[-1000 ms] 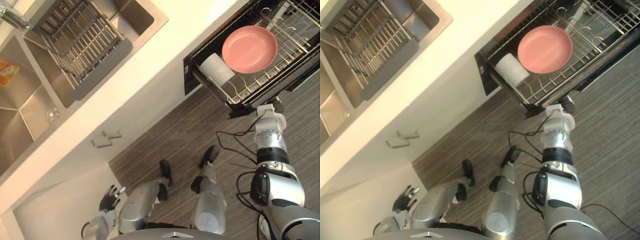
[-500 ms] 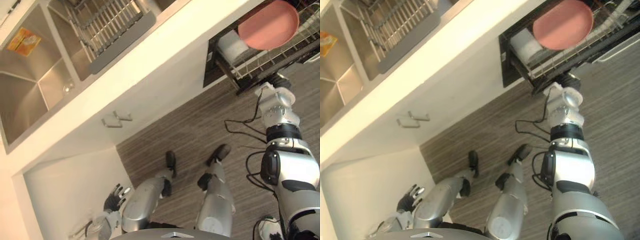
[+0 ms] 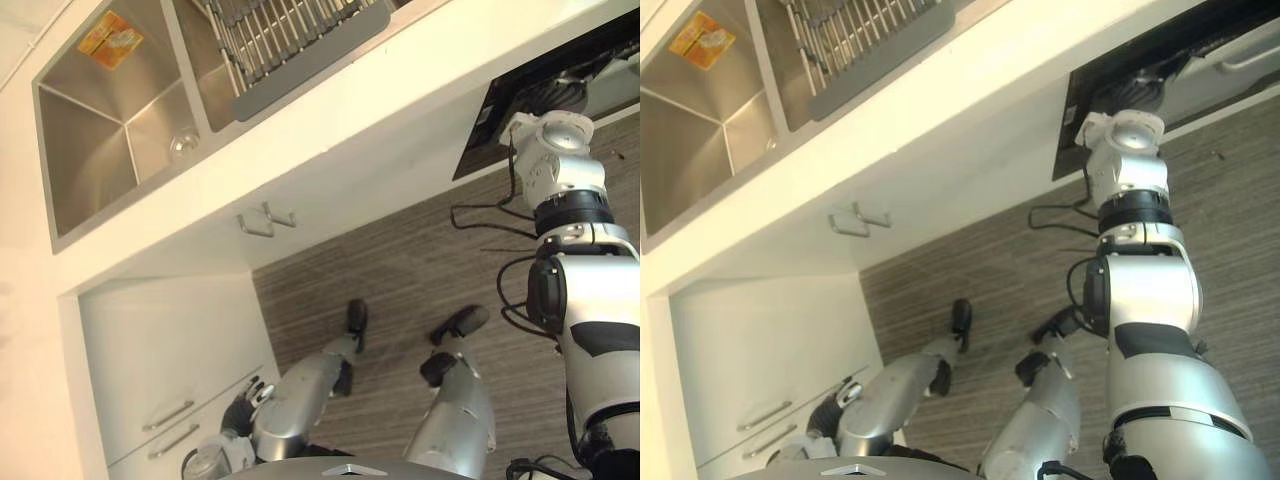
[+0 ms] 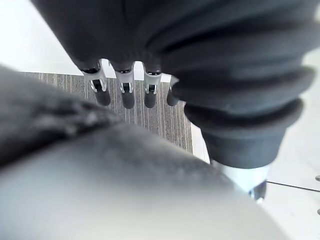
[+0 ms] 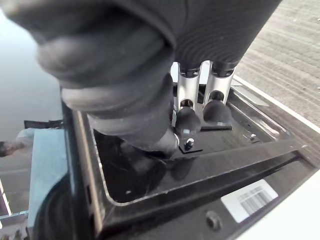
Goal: Walk over to the sink, pick up the cup, carry it to the dishwasher, place the cup inside the dishwasher, then close the dishwasher door
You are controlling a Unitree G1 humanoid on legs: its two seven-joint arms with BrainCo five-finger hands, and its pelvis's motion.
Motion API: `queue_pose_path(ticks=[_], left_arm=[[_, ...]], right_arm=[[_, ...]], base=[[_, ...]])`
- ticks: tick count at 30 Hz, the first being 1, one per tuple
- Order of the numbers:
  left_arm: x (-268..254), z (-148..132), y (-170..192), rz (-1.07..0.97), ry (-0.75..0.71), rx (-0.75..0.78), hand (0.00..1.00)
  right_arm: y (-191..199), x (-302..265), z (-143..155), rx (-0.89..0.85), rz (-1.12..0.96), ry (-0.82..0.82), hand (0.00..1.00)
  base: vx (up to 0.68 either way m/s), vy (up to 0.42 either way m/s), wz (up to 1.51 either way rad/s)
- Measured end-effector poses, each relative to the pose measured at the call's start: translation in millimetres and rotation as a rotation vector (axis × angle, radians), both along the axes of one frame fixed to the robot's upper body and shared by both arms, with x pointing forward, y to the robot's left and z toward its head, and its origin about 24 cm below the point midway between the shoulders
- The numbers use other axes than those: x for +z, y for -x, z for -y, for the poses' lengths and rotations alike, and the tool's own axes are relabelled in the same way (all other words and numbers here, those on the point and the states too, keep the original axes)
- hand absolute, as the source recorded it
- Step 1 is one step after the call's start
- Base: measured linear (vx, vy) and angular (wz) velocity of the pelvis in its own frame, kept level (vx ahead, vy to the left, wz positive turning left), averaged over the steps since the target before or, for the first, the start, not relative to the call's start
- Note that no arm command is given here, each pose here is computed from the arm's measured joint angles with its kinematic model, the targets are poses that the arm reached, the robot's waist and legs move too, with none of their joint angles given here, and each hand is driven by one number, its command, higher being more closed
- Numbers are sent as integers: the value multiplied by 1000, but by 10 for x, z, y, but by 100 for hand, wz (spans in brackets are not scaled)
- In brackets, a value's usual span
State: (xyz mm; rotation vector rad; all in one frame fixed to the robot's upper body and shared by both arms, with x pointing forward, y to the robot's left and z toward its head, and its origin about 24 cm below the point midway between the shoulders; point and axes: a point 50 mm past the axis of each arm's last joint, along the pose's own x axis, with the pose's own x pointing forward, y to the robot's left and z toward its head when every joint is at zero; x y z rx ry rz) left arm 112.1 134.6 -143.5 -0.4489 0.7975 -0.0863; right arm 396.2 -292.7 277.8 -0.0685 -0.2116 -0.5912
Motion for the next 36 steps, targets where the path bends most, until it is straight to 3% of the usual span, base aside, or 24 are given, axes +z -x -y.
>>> queue_pose_path(ticks=[8,15,18,23,26,36], left_arm=[[14,17,48,12,30,-13,0],[24,-10,69,8,71,2,0],[36,-40,77,15,110,44,0],[77,-113,14,41,144,117,0],[115,-218,-45,74,140,191,0],[80,-454,-5,32,42,344,0]], right_arm=[[-20,-33,-21,-31,-119,289,0],[-51,-55,-102,-79,-303,699,0],[-27,-122,-152,-84,-324,753,0],[90,-776,-116,2,-351,521,0],[319,-1495,-152,88,-376,274,0],[1777,-3381,-46,13,-630,-259,0]], base=[[50,-92,-2],[26,-94,-12],[58,-83,-15],[89,-64,-18],[135,-51,-19],[121,50,-10]])
